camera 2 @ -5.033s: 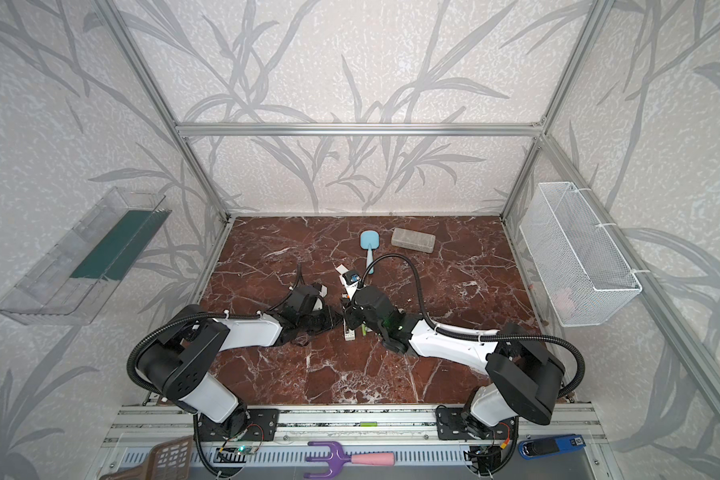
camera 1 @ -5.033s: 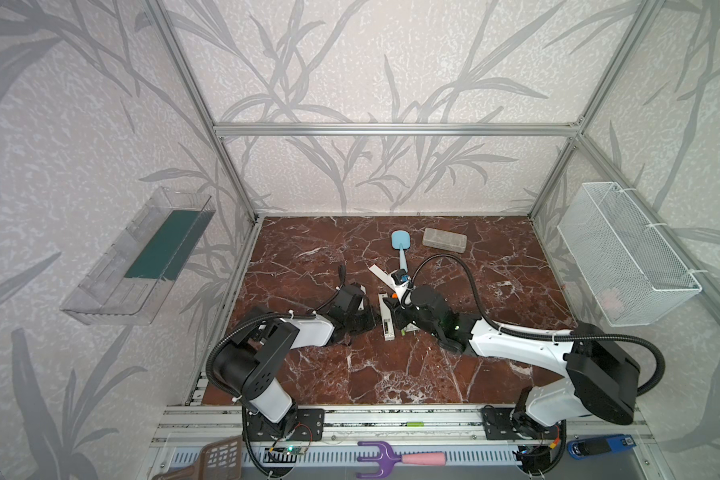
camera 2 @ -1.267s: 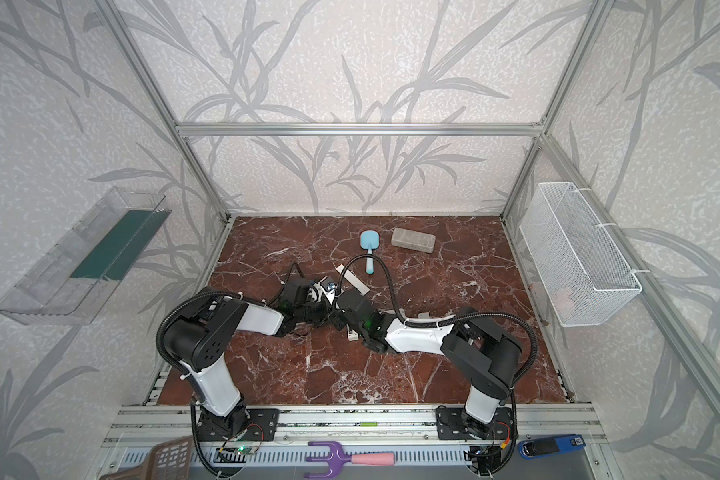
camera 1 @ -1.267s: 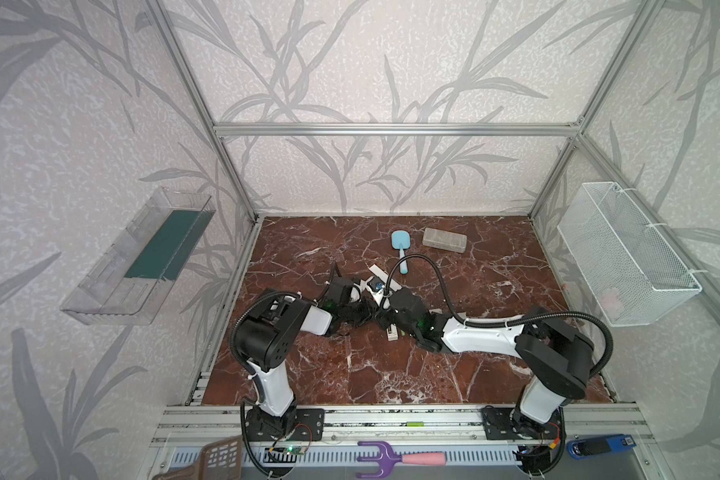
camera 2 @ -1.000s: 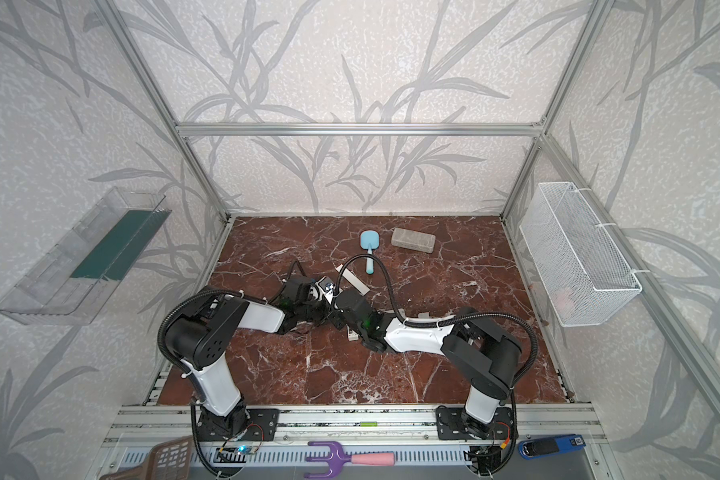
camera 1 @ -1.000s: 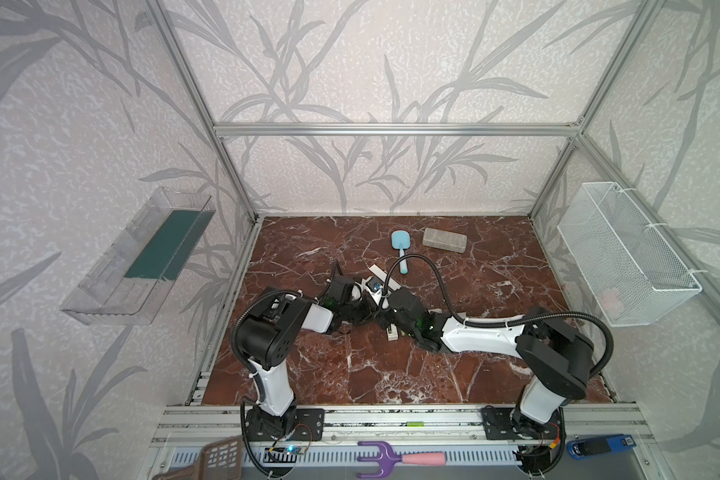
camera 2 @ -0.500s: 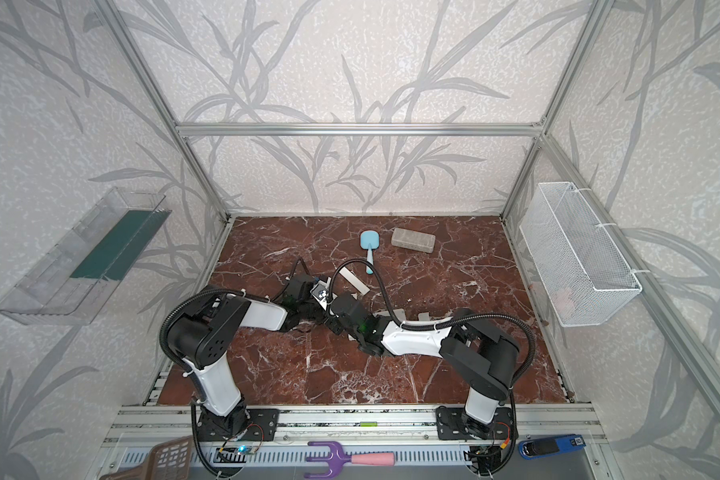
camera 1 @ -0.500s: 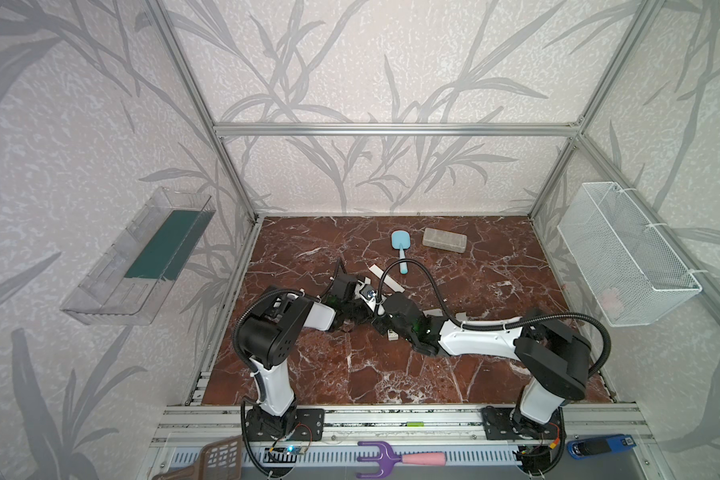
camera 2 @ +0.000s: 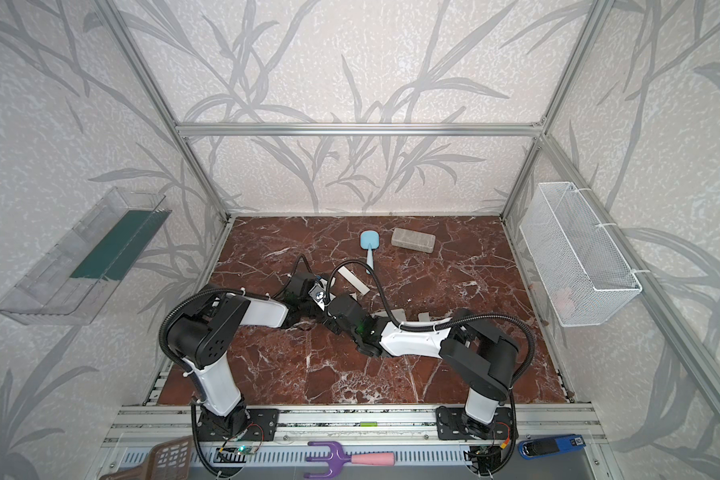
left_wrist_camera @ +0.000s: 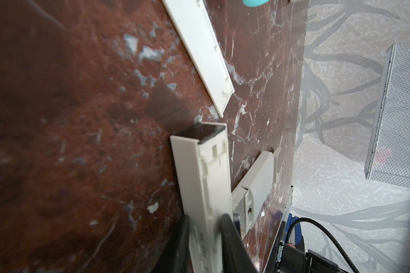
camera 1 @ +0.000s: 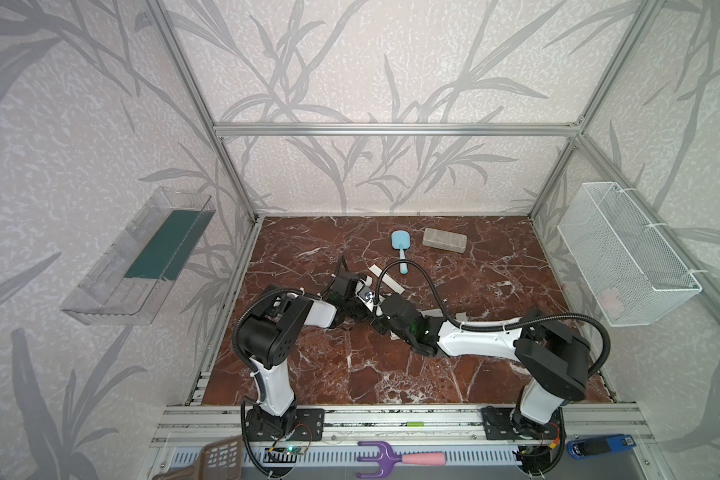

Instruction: Unload the batteries from the remote control

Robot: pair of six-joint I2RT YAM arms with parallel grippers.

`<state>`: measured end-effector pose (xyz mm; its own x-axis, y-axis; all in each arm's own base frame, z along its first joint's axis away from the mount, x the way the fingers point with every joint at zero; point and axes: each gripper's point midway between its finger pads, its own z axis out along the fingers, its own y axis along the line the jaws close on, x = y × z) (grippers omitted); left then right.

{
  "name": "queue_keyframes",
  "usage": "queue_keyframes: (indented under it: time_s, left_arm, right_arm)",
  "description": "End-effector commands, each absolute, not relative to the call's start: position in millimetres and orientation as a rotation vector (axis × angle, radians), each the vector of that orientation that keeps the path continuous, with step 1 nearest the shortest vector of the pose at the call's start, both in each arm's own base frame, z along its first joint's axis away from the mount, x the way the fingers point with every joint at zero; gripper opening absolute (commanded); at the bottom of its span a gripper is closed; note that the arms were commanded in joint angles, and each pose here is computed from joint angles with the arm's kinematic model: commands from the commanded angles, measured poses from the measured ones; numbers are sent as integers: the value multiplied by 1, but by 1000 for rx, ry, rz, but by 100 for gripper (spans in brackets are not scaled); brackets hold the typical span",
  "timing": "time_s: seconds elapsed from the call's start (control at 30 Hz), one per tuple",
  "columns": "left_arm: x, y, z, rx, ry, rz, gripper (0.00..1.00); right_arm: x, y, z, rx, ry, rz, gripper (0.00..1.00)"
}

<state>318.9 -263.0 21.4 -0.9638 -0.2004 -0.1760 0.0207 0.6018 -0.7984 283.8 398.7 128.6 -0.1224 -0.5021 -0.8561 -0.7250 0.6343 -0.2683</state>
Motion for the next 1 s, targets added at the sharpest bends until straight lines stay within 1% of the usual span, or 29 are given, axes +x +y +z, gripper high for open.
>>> queue_keyframes:
  time_s: [0.0, 0.2, 0.5, 0.63, 0.77, 0.8, 0.97]
  left_arm:
    - [276, -235, -50, -297, 2876, -1001, 25]
    - [274, -236, -52, -292, 2885, -1005, 24]
    - [274, -237, -53, -285, 2894, -1006, 24]
    - [273, -236, -53, -267, 2909, -986, 24]
    - [273, -236, -52, -258, 2909, -978, 23]
    - [272, -235, -53, -260, 2914, -978, 23]
    - [272, -236, -54, -260, 2918, -980, 23]
  right_arm:
    - [251, 416, 94, -1190, 1811, 312, 0]
    - [246, 417, 87, -1226, 1814, 307, 0]
    - [228, 426, 77, -1304, 1795, 338, 0]
    - [237, 413, 88, -1163, 1827, 375, 0]
    - [254, 390, 95, -967, 1912, 487, 0]
    - [256, 387, 105, -937, 1899, 509, 0]
    - [254, 383, 97, -970, 1922, 489, 0]
